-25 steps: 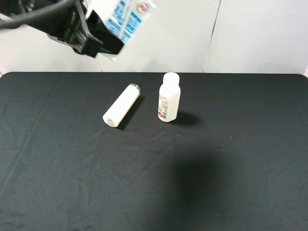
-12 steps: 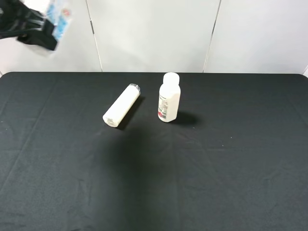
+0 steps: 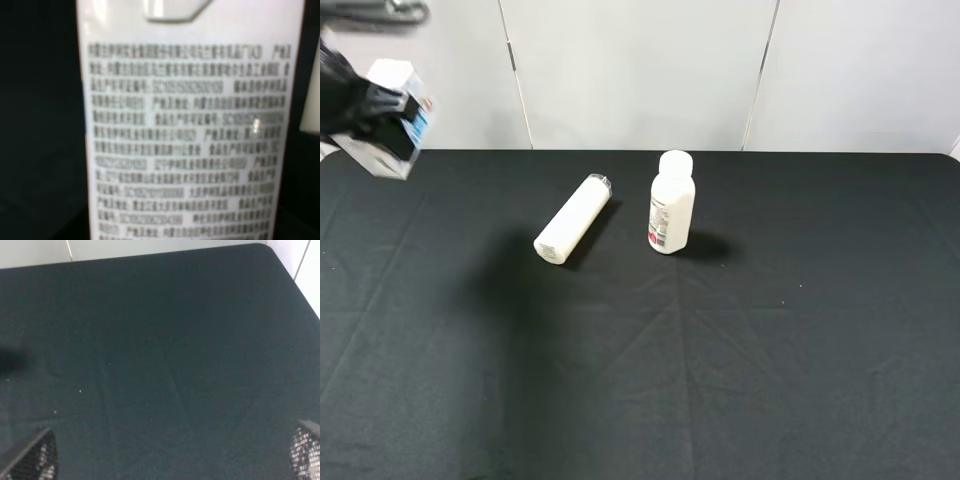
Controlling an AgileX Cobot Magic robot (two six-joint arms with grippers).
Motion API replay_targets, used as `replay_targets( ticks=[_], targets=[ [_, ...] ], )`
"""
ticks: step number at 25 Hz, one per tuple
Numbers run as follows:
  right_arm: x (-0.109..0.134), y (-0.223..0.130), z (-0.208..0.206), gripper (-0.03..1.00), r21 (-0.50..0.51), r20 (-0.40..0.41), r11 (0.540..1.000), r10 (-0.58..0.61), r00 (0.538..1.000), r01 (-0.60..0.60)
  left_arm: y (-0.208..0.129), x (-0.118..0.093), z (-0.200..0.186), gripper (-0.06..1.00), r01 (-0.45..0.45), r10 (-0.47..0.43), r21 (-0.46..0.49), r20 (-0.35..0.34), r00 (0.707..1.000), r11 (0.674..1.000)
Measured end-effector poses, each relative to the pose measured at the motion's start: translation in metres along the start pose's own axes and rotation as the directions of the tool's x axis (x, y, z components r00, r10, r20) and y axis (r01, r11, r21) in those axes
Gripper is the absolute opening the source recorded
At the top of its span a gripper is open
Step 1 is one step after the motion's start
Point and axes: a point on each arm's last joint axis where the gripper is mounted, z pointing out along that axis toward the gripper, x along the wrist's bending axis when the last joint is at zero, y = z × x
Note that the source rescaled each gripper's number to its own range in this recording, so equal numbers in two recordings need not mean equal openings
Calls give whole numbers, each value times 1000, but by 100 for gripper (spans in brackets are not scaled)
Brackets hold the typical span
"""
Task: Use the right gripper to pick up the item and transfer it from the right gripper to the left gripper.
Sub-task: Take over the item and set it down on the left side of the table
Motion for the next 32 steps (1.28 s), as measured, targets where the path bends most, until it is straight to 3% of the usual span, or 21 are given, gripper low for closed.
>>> replay_targets(
  ticks=[5, 13, 24, 32],
  targets=[
    [0, 0, 0, 100, 0, 0, 1000, 0, 1000, 0, -1, 0, 41, 0, 25, -30, 105, 46, 998, 994],
    [0, 0, 0, 100, 0, 0, 1000, 0, 1000, 0, -9, 3, 89, 0, 36, -50, 231, 53, 997, 972],
    [0, 0, 0, 100, 0, 0, 1000, 0, 1000, 0, -43, 4, 117, 0, 53, -69, 306, 41, 997, 951],
    [0, 0, 0, 100, 0, 0, 1000, 0, 1000, 0, -45, 4, 118, 0, 55, -71, 310, 41, 997, 949]
  ],
)
